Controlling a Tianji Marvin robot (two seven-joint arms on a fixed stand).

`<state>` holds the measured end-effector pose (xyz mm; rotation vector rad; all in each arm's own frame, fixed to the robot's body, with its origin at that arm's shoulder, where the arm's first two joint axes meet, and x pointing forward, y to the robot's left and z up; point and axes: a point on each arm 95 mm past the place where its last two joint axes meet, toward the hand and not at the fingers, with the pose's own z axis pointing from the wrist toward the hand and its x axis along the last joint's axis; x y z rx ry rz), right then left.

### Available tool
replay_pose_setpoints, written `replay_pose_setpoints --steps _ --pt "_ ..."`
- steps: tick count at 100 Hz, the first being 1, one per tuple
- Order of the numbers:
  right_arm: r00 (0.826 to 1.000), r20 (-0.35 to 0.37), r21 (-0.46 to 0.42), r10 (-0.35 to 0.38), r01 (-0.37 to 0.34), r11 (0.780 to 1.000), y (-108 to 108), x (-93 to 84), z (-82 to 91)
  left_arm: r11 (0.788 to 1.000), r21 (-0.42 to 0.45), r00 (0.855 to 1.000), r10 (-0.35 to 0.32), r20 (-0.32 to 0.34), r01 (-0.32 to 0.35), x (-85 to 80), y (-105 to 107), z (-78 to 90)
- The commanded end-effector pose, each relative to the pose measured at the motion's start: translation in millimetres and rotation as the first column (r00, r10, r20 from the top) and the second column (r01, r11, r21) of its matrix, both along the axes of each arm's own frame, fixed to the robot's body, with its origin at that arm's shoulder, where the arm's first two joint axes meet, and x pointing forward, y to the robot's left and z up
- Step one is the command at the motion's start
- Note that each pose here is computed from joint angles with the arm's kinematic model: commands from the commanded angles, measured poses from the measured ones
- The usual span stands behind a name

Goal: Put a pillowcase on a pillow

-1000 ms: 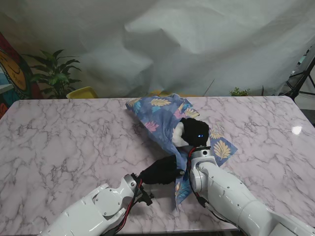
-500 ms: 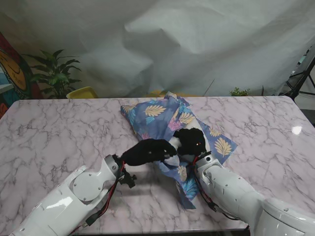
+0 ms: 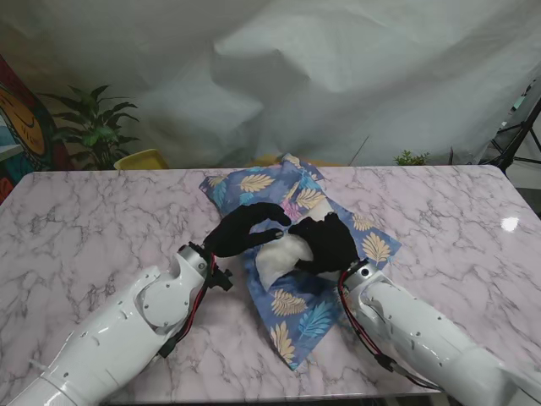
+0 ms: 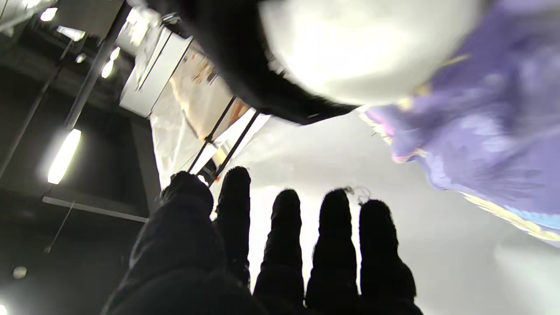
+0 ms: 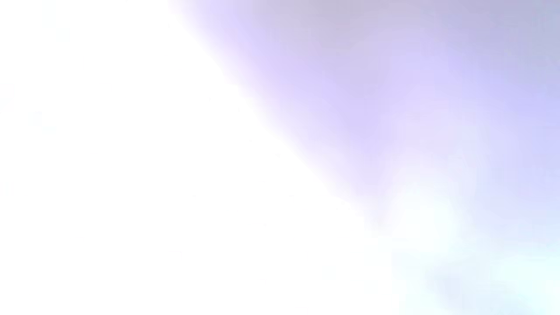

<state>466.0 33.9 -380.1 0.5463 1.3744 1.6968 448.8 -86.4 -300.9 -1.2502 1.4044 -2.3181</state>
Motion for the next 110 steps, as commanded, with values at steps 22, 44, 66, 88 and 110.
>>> replay_pose_setpoints --steps 22,44,66,88,110 --pt "0.997 -0.065 -0.171 0.035 -0.045 0.984 -24.1 -46.4 23.4 0.980 0.191 0.998 -0.063 0.010 0.060 23.4 -0.7 -9.4" --pt "0.997 -0.082 -0.205 -0.008 -0.009 0.979 -41.1 -66.8 34.8 0.939 0.311 0.986 -0.162 0.033 0.144 27.7 -1.4 -19.2" --pt "0.992 -0.063 -0.172 -0.107 0.094 0.981 -64.5 -89.0 36.8 0.864 0.461 0.956 -0.278 0.096 0.205 23.4 -1.4 -25.0" --pt "0.987 -0.086 -0.160 -0.136 0.121 0.980 -74.6 -97.7 27.7 0.760 0.600 0.941 -0.336 0.034 0.250 20.5 4.5 -28.7" --pt "0.985 -0.090 -0.159 -0.145 0.130 0.979 -74.7 -98.2 23.3 0.669 0.713 0.938 -0.343 0.046 0.210 25.8 11.7 -22.9"
